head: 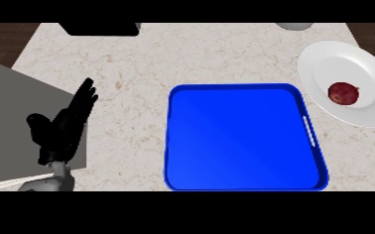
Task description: Pick the pear from the tray and place it in the plate
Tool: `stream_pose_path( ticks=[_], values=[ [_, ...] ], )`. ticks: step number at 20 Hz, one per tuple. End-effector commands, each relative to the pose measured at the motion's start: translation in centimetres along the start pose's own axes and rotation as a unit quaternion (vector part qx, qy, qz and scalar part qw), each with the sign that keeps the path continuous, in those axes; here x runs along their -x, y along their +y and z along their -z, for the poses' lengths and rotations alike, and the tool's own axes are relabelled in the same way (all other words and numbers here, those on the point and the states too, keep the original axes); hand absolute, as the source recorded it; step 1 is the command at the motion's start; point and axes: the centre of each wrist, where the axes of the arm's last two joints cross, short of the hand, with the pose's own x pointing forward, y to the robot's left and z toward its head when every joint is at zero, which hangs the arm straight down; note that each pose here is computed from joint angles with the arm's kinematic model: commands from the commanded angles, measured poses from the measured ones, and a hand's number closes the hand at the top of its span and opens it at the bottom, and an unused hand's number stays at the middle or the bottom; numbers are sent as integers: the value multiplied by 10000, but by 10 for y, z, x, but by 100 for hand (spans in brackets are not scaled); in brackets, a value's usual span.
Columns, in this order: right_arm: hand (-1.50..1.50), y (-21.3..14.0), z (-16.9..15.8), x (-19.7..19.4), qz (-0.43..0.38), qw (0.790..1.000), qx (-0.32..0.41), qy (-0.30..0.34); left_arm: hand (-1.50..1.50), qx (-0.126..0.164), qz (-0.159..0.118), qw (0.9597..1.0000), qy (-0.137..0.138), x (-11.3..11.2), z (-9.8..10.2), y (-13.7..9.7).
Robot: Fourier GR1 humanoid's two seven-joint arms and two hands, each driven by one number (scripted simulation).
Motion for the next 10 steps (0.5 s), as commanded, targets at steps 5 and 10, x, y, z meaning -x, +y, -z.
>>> stream_pose_path(
  ticks=[5, 10],
  values=[
    [-150, -15, -20, 5, 1611, 9840, -732, 211, 0, -14, 59, 10000, 60, -2, 14, 13],
    [-150, -27, -25, -1, 1580, 9859, -553, -62, 0, -64, 45, 10000, -25, 0, 12, 14]
  ],
)
